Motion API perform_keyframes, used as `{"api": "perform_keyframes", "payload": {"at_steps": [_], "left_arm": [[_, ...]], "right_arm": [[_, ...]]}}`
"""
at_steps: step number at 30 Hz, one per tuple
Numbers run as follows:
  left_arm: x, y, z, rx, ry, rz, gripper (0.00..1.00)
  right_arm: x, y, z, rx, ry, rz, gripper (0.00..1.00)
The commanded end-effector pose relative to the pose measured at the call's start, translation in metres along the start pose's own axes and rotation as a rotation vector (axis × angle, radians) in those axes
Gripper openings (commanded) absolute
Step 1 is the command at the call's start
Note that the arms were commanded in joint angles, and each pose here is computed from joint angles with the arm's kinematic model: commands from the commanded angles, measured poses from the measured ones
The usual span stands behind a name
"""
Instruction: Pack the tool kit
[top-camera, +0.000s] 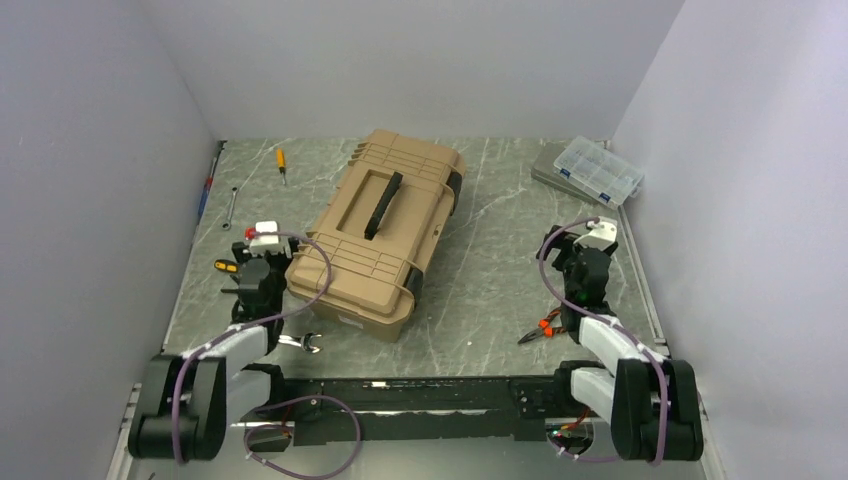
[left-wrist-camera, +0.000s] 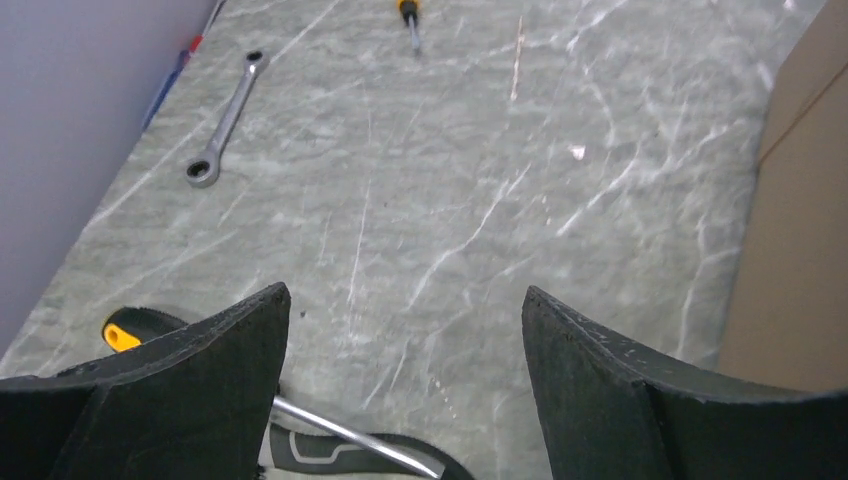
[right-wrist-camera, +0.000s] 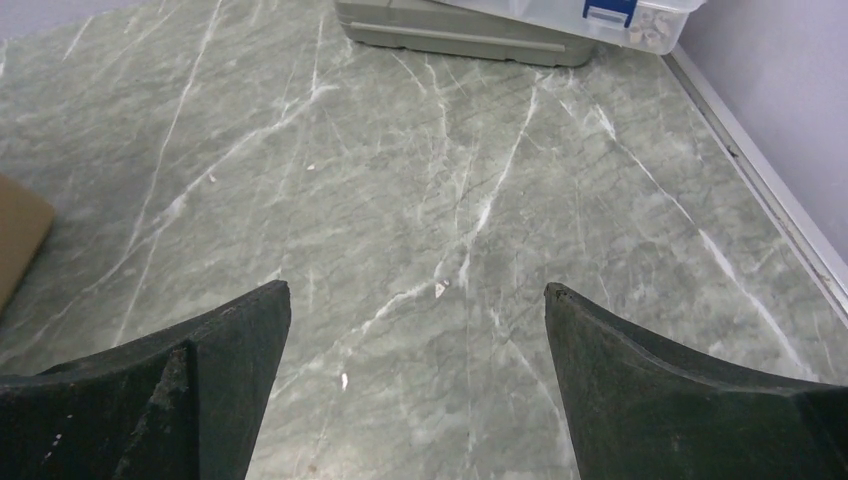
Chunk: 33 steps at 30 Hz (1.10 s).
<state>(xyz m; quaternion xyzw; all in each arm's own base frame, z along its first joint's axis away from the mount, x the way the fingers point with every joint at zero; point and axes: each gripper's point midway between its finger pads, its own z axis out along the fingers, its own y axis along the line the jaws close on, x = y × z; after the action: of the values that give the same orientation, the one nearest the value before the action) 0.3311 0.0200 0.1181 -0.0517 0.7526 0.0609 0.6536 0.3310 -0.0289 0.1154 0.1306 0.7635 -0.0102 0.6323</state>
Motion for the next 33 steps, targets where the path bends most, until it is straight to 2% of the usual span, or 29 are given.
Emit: {"api": "perform_keyframes", "payload": {"at_steps": [1,3,8,10,12,13,14,16,33], "left_arm": [[-0.026,0.005,0.001,0.019,-0.24,0.069,0.88],[-0.02,0.009,0.008,0.025,-0.232,0.058,0.88],[-0.006,0.002,0.037,0.077,-0.077,0.083,0.86],[-0.008,0.004,0.037,0.066,-0.085,0.079,0.87],[-0.006,0.006,0.037,0.053,-0.078,0.072,0.87],[-0.006,0.006,0.037,0.052,-0.08,0.071,0.88],[-0.006,0.006,0.037,0.053,-0.079,0.071,0.95],[-0.007,0.005,0.036,0.059,-0.085,0.072,0.99],[-0.006,-0.002,0.04,0.096,-0.069,0.095,0.99]], "right_arm": [[-0.029,0.007,0.013,-0.042,-0.151,-0.035,0.98],[-0.018,0.009,0.025,-0.054,-0.105,-0.08,0.96],[-0.004,0.008,0.037,-0.053,-0.088,-0.135,0.93],[0.004,0.002,0.045,-0.021,-0.115,-0.113,0.93],[0.016,0.004,0.046,-0.016,-0.059,-0.152,0.91],[0.009,0.007,0.047,-0.029,-0.103,-0.154,0.9],[0.013,0.005,0.047,-0.017,-0.08,-0.153,0.95],[0.009,0.005,0.047,-0.017,-0.103,-0.154,0.99],[0.012,0.006,0.047,-0.026,-0.084,-0.149,1.0]]}}
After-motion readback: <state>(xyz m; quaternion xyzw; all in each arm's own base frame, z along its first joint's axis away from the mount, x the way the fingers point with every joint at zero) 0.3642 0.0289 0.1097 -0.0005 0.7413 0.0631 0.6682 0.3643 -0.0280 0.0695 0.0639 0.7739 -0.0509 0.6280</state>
